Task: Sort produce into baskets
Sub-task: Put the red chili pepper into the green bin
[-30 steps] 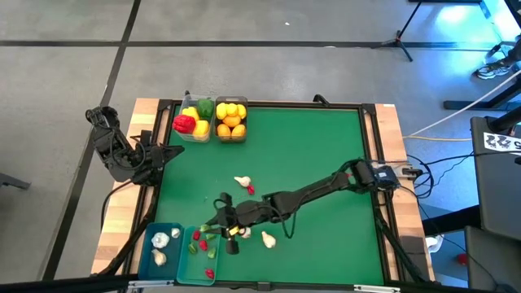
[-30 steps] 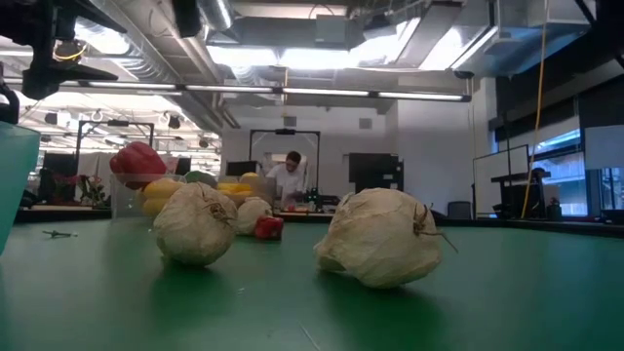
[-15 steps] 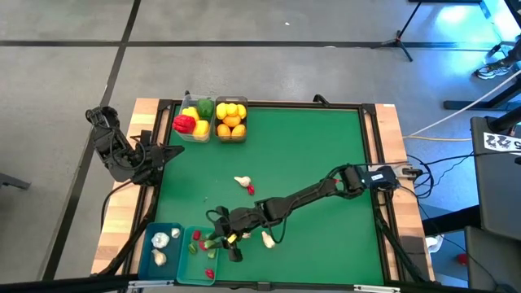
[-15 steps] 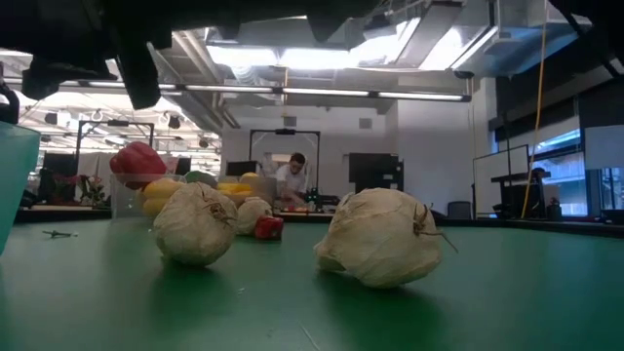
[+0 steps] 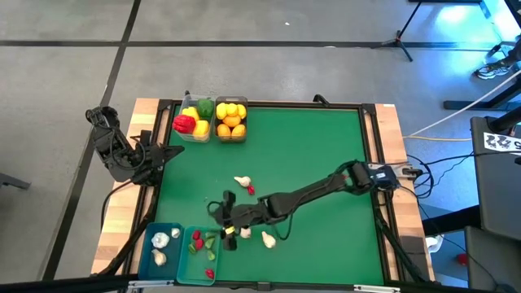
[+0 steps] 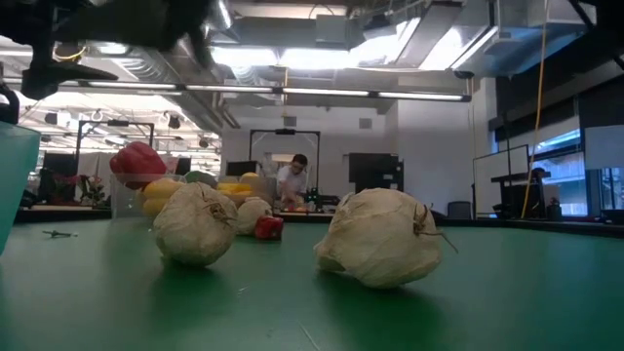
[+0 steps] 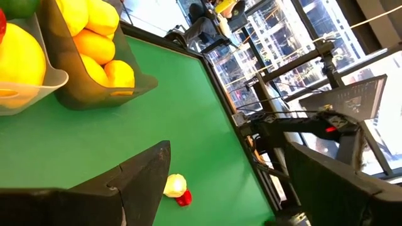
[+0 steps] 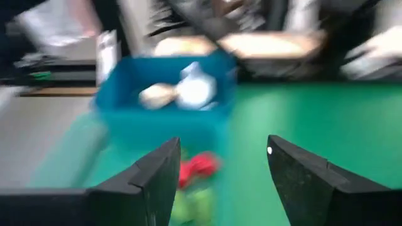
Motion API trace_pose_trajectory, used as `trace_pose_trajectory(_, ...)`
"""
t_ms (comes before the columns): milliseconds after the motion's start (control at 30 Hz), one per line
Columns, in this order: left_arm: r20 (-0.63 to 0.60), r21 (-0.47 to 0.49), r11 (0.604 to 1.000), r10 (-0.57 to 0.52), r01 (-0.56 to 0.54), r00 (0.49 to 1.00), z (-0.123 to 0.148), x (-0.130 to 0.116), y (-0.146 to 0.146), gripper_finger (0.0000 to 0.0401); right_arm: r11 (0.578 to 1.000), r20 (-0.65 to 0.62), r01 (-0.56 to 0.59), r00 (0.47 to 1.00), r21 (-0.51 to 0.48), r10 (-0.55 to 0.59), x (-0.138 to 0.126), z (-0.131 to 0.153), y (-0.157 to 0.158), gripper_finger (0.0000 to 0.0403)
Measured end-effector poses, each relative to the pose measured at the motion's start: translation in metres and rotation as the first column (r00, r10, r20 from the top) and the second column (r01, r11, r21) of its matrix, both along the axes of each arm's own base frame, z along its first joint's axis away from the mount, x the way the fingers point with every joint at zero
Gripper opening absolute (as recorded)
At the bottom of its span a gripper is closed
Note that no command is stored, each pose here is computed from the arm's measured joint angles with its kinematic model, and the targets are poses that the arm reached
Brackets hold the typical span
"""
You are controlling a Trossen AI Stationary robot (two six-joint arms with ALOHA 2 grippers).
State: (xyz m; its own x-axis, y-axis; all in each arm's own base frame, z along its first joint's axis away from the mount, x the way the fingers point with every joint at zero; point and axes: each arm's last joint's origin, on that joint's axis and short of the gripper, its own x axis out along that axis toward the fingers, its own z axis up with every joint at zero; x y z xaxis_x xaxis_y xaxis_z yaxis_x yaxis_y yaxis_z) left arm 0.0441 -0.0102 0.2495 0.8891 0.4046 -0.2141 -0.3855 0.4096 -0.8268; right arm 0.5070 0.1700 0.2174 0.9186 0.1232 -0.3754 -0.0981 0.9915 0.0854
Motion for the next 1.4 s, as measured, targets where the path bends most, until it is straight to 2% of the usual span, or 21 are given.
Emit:
trace_pose_trajectory(133, 0.002, -0.004, 1.0, 0.001, -0.001, 1.0, 0.0, 0.0, 0.0, 0.0306, 0.988, 0.032, 0.06, 0.998, -0.144, -0.056, -0.01, 0.033, -0.011, 0.0232)
trace_pose_trajectory(267, 0.004, -0.007, 1.0, 0.001, -0.001, 1.0, 0.0, 0.0, 0.0, 0.0306, 0.977, -0.017, 0.078, 0.996, -0.197, -0.083, -0.024, 0.06, -0.027, 0.0232)
trace_pose_trajectory(367, 0.003, -0.007, 1.0, 0.001, -0.001, 1.0, 0.0, 0.0, 0.0, 0.0306, 0.958, -0.098, 0.119, 0.984, -0.262, -0.149, -0.04, 0.062, -0.038, 0.0232)
trace_pose_trajectory(467, 0.0, -0.001, 1.0, 0.0, 0.0, 1.0, 0.0, 0.0, 0.0, 0.0306, 0.933, -0.142, 0.167, 0.965, -0.317, -0.221, -0.059, 0.048, -0.046, 0.0232)
trace_pose_trajectory(567, -0.001, 0.002, 1.0, 0.0, 0.0, 1.0, 0.0, 0.0, 0.0, 0.0306, 0.928, -0.13, 0.262, 0.944, -0.264, -0.303, -0.088, 0.033, -0.056, 0.0232)
trace_pose_trajectory(667, -0.008, 0.017, 1.0, -0.003, 0.004, 1.0, 0.0, 0.0, 0.0, 0.0306, 0.915, -0.067, 0.369, 0.921, -0.162, -0.383, -0.116, 0.011, -0.064, 0.0232)
trace_pose_trajectory(800, -0.001, 0.023, 1.0, 0.007, -0.007, 1.0, 0.0, 0.0, 0.0, 0.0306, 0.899, -0.02, 0.431, 0.901, -0.082, -0.434, -0.132, -0.024, -0.071, 0.0232)
trace_pose_trajectory(900, 0.001, 0.026, 1.0, 0.011, -0.011, 1.0, 0.0, 0.0, 0.0, 0.0306, 0.879, -0.064, 0.477, 0.876, -0.027, -0.477, -0.132, -0.05, -0.071, 0.0232)
trace_pose_trajectory(1000, -0.002, 0.032, 0.999, 0.009, -0.009, 1.0, 0.0, 0.0, 0.0, 0.0306, 0.863, -0.095, 0.504, 0.858, -0.035, -0.505, -0.129, -0.075, -0.07, 0.0232)
trace_pose_trajectory(1133, 0.001, 0.036, 0.999, 0.014, -0.014, 1.0, 0.0, 0.0, 0.001, 0.0306, 0.859, -0.043, 0.511, 0.859, 0.02, -0.51, -0.12, -0.086, -0.068, 0.0232)
trace_pose_trajectory(1333, 0.001, 0.036, 0.999, 0.015, -0.015, 1.0, 0.0, 0.0, 0.001, 0.0306, 0.828, -0.051, 0.561, 0.827, 0.019, -0.559, -0.118, -0.104, -0.07, 0.0232)
trace_pose_trajectory(1400, 0.001, 0.036, 0.999, 0.015, -0.015, 1.0, 0.0, 0.0, 0.001, 0.0306, 0.831, -0.062, 0.557, 0.83, 0.019, -0.555, -0.117, -0.108, -0.071, 0.0232)
